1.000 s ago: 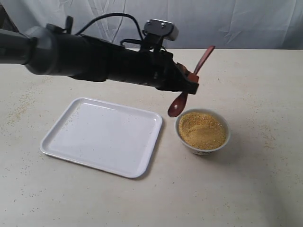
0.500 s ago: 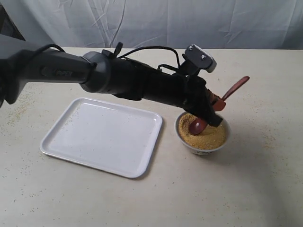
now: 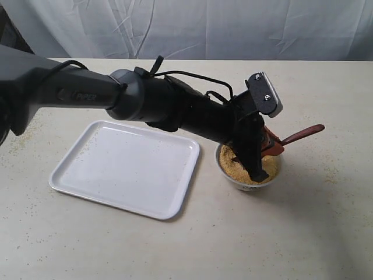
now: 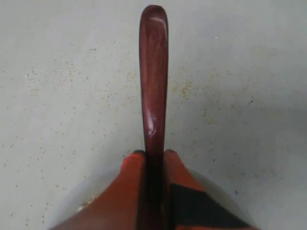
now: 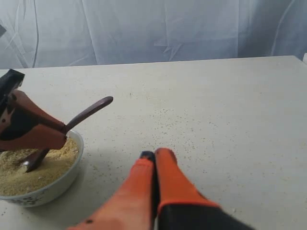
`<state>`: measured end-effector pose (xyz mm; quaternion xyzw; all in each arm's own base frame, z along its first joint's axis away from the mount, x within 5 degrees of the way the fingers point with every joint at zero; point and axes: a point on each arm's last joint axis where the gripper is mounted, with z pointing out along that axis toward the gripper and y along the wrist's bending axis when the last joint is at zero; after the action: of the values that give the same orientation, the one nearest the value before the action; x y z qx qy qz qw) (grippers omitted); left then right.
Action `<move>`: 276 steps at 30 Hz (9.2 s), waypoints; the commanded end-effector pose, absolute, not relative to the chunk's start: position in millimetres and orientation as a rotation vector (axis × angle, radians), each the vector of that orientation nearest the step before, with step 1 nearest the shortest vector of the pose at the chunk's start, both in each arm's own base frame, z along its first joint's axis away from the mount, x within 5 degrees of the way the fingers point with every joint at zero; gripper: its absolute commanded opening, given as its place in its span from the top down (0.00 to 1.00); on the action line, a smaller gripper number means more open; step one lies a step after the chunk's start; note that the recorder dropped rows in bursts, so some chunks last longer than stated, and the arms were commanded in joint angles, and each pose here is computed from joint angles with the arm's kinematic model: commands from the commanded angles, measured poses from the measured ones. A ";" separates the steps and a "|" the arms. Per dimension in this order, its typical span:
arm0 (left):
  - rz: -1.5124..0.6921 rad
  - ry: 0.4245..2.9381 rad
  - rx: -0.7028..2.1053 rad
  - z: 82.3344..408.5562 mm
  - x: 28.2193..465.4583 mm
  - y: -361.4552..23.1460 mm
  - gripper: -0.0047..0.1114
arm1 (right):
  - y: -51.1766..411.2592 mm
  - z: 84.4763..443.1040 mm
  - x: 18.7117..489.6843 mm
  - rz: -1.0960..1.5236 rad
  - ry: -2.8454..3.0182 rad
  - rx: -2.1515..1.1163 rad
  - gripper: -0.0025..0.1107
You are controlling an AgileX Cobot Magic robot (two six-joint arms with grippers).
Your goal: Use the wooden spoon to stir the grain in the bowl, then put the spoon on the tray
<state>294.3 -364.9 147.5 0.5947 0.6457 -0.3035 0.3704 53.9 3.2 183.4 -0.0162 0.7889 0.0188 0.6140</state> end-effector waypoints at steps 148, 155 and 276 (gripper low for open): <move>-0.969 1.474 1.458 175.8 288.9 -377.0 0.96 | 3.3 183.9 53.8 0.046 1.807 -0.040 0.98; -0.986 1.426 1.436 196.0 289.7 -372.3 0.96 | 3.3 183.8 53.8 0.046 1.809 -0.041 0.98; -1.365 1.144 1.397 200.5 334.3 -336.3 0.96 | 3.3 183.9 53.8 0.046 1.807 -0.041 0.98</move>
<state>335.9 -337.5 192.8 0.5590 0.4722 -0.5417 0.4137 53.9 3.2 183.4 -0.0161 0.7889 0.0189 0.6140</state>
